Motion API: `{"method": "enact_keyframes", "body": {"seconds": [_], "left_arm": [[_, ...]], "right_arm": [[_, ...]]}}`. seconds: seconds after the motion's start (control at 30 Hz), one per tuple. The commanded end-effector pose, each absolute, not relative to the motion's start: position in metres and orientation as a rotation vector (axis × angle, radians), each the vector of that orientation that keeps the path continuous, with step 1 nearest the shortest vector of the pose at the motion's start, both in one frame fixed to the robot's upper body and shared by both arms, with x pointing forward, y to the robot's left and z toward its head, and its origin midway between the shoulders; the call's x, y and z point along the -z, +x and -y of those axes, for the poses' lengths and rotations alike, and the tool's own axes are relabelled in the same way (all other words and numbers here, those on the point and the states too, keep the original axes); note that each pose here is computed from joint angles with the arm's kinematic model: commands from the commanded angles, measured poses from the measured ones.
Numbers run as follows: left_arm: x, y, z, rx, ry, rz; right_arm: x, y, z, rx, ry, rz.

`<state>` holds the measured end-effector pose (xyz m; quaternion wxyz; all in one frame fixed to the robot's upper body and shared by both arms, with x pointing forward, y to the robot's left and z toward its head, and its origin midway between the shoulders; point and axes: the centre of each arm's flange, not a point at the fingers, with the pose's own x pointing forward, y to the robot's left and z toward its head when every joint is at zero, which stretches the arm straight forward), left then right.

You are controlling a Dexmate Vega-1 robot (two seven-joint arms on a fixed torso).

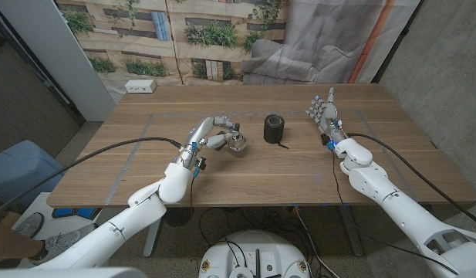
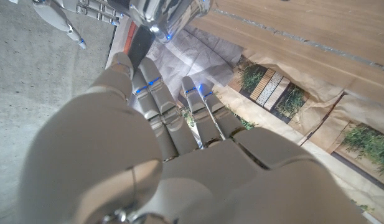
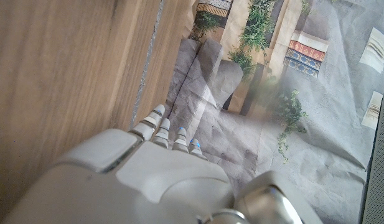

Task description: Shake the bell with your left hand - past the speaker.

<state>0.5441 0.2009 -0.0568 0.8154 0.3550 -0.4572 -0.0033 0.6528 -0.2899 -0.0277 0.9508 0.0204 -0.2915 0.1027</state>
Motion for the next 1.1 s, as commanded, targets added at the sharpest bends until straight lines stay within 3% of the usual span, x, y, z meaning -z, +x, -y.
{"method": "enact_keyframes", "body": {"seconds": [0.03, 1.1], "left_arm": [[0.06, 0.548, -0.198, 0.054, 0.652, 0.771], [0.056, 0.543, -0.188, 0.132, 0.383, 0.46]], "right_arm": [[0.027, 0.653, 0.29, -0.214, 0.04, 0.593], [0.028, 0.652, 0.29, -0.215, 0.04, 0.593]]}}
